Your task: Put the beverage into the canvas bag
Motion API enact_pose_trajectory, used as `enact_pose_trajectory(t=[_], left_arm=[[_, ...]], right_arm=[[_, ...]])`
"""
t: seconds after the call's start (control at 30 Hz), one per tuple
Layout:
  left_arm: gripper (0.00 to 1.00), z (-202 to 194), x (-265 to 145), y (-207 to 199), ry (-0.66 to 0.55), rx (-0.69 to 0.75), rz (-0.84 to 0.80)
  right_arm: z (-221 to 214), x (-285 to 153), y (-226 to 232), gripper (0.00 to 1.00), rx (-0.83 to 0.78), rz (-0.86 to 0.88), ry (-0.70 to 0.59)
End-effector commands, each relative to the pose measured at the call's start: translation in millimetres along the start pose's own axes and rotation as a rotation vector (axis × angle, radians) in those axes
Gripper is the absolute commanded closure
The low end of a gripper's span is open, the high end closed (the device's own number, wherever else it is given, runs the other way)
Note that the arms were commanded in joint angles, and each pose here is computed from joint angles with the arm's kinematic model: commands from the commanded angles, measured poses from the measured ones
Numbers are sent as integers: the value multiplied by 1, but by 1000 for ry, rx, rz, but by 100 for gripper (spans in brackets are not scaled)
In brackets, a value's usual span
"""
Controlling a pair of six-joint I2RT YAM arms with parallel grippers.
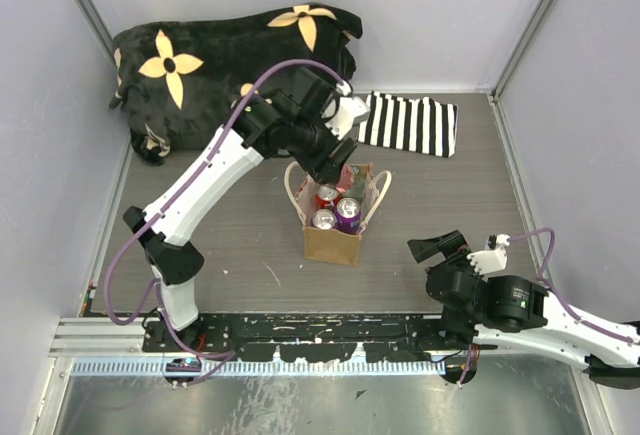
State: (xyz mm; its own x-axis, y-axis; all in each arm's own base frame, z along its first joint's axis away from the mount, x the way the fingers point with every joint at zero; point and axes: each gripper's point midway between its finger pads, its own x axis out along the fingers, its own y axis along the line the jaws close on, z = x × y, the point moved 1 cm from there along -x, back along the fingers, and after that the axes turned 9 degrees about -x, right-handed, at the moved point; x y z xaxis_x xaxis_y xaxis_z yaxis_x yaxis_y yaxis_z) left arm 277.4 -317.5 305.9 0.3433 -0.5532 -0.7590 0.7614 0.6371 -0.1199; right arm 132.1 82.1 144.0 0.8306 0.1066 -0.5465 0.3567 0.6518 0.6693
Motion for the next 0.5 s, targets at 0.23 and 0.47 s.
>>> enact_pose_trajectory(t=[0.23,0.47], left_arm=[[100,-19,17,-34,58,87,-99],[100,-44,21,-63,160,144,-195]], right_arm=[[2,1,-19,0,-30,-41,-3],[1,2,-20,0,-27,-42,-8]])
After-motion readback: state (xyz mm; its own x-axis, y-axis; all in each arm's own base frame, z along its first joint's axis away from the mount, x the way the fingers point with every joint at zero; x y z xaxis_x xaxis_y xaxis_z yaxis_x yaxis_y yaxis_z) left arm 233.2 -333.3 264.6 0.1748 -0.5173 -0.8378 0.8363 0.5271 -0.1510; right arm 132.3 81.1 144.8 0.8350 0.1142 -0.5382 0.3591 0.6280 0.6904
